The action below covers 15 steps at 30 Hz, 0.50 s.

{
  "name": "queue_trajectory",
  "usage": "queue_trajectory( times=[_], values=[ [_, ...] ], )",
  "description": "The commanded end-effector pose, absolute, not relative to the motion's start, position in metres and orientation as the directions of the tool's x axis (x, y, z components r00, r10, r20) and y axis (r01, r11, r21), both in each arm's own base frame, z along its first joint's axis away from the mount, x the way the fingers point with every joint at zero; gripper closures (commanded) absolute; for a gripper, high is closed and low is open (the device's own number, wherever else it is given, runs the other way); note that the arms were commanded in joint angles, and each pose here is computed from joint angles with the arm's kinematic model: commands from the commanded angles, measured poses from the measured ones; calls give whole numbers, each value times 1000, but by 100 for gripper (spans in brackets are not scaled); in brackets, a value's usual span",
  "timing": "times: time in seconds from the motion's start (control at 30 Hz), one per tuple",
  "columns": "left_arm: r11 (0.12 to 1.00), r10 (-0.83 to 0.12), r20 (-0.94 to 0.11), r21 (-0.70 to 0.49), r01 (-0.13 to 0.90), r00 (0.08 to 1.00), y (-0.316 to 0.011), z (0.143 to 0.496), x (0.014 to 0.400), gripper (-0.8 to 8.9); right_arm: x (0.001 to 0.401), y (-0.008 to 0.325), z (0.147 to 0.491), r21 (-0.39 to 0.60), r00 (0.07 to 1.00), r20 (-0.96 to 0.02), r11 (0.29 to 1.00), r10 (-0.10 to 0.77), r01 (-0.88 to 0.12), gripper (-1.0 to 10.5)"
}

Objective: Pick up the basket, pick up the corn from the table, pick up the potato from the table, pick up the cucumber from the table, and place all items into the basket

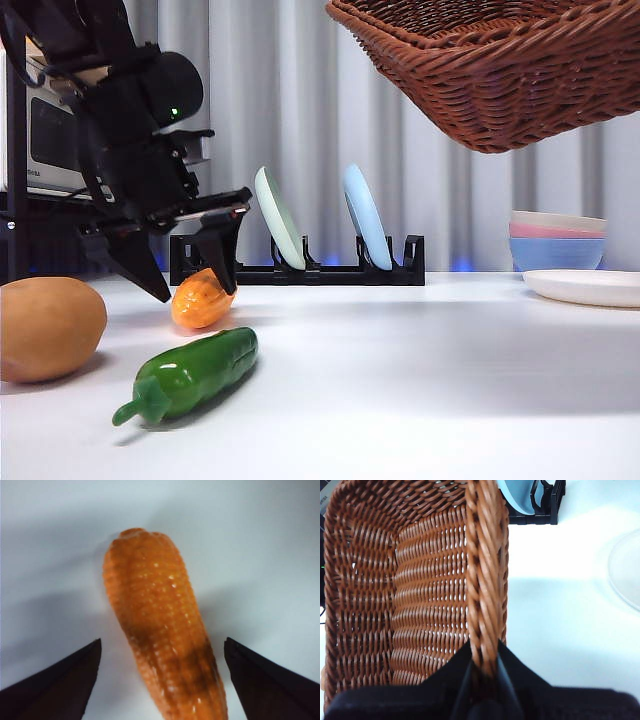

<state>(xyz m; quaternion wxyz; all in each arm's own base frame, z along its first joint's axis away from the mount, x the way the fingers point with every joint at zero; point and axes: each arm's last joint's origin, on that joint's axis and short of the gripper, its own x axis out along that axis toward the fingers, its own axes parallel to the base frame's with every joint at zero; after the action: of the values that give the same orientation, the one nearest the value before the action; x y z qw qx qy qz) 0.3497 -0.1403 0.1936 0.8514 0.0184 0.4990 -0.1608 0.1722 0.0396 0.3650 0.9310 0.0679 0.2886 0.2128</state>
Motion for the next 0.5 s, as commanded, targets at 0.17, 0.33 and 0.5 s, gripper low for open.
queue_trajectory(
  times=[0.17,0.33,0.5],
  values=[
    [937,-280,-839,-133,324,466,-147,191,353,595,174,40,366,269,748,-497,898,440,-349,959],
    [911,-301,-834,-108,399,462,-147,194,352,821,181,41,361,273,736,-516,899,437,-342,959],
    [915,-303,-798,-90,393,522,-136,235,336,821,203,46,349,284,708,-556,900,435,-331,959]
  ],
)
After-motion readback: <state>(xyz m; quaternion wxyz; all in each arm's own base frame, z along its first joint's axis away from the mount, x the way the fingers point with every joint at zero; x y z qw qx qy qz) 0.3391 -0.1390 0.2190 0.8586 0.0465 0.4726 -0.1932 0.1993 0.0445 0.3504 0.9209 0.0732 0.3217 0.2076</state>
